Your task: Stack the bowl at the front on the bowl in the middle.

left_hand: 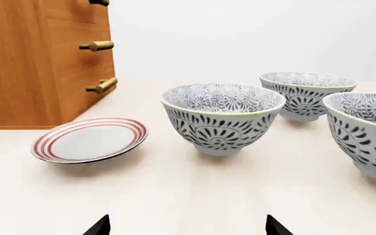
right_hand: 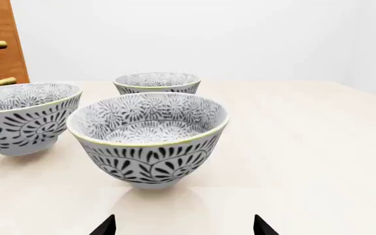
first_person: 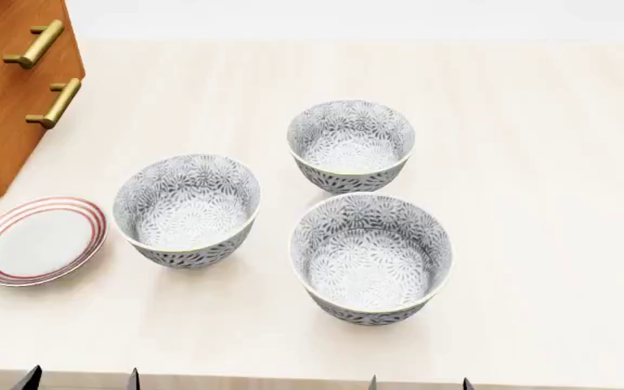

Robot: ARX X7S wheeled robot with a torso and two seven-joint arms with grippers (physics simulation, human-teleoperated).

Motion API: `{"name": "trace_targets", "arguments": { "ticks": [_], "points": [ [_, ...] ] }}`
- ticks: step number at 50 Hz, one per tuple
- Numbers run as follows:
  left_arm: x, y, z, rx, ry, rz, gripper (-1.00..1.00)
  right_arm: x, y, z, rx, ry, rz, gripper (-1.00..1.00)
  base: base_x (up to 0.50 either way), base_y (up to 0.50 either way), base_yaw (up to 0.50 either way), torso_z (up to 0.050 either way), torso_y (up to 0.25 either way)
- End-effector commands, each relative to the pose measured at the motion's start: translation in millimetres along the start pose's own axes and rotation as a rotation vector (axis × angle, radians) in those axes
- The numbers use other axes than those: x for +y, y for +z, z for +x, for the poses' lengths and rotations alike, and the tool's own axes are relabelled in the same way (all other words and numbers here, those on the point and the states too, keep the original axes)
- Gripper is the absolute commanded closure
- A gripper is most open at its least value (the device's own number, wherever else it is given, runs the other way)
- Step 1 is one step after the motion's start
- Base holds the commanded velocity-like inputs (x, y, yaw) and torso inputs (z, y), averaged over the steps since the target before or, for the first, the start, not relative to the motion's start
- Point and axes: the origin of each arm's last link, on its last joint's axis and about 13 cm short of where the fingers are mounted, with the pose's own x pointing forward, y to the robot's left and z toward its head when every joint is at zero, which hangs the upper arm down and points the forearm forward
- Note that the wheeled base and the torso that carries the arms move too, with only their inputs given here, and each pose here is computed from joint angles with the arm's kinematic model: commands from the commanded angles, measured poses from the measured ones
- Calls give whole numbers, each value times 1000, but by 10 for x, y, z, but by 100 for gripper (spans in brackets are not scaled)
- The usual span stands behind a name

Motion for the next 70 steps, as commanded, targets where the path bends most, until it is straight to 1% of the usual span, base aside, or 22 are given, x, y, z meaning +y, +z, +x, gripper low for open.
{"name": "trace_targets", "arguments": {
  "ticks": [1, 6, 7, 8, 9, 39, 40, 42, 43, 44, 45, 48, 49, 50, 51, 53, 54, 56, 61, 65, 66, 70],
  "points": [
    [2, -4, -1, 0, 0, 0, -100, 3, -13, 2, 0, 0, 0, -100, 0, 0, 0, 0, 0],
    [-3, 16, -23, -15, -14, 4, -100, 23, -6, -5, -1, 13, -8, -100, 0, 0, 0, 0, 0],
    [-5, 14, -21, -13, -1, 7, -100, 24, -5, -5, 0, 14, -9, -100, 0, 0, 0, 0, 0],
    [-22, 1880, 645, -100, -21, -76, -100, -74, 2094, 633, 116, 394, 16, -100, 0, 0, 0, 0, 0],
    [-6, 25, -25, -12, -21, -20, -100, 23, -3, -5, -1, 13, -10, -100, 0, 0, 0, 0, 0],
    [-5, 26, -42, -8, -23, -18, -100, 29, -13, -17, 7, 15, -3, -100, 0, 0, 0, 0, 0],
    [1, 65, -59, 29, -42, -66, -100, 31, 20, -31, 17, 14, 14, -100, 0, 0, 0, 0, 0],
    [-1, 126, -50, 57, -42, -78, -100, 34, 84, -35, 22, 25, 53, -100, 0, 0, 0, 0, 0],
    [-11, 176, -45, 79, -48, -64, -100, 39, 100, -26, 27, 28, 49, -100, 0, 0, 0, 0, 0],
    [-10, 279, -23, 113, -46, -69, -100, 46, 170, 3, 31, 26, 36, -100, 0, 0, 0, 0, 0],
    [-4, 360, 3, 143, -55, -83, -100, 42, 243, 21, 38, 36, 52, -100, 0, 0, 0, 0, 0],
    [-7, 660, 61, 157, -90, -112, -100, 9, 554, 121, 60, 28, 86, -100, 0, 0, 0, 0, 0],
    [-20, 823, 101, 149, -88, -107, -100, 6, 658, 139, 61, 38, 92, -100, 0, 0, 0, 0, 0],
    [-26, 890, 116, 150, -99, -110, -100, 4, 729, 152, 62, 49, 95, -100, 0, 0, 0, 0, 0],
    [-37, 1046, 160, 136, -97, -106, -100, -12, 891, 189, 61, 51, 99, -100, 0, 0, 0, 0, 0],
    [-43, 1201, 185, 115, -99, -103, -100, -32, 1064, 215, 55, 50, 95, -100, 0, 0, 0, 0, 0],
    [-42, 1344, 203, 95, -112, -115, -100, -44, 1198, 229, 54, 56, 105, -100, 0, 0, 0, 0, 0],
    [-43, 1505, 220, 79, -109, -111, -100, -52, 1334, 255, 53, 58, 101, -100, 0, 0, 0, 0, 0],
    [-39, 1775, 230, 41, -118, -108, -100, -73, 1580, 277, 45, 60, 85, -100, 0, 0, 0, 0, 0],
    [-46, 2021, 257, -13, -108, -91, -100, -97, 1847, 305, 32, 60, 74, -100, 0, 0, 0, 0, 0],
    [-50, 2102, 258, -18, -118, -100, -100, -106, 1929, 313, 30, 63, 67, -100, 0, 0, 0, 0, 0],
    [-55, 2241, 260, -46, -116, -91, -100, -142, 2056, 351, 33, 63, 66, -100, 0, 0, 0, 0, 0]
  ]
}}
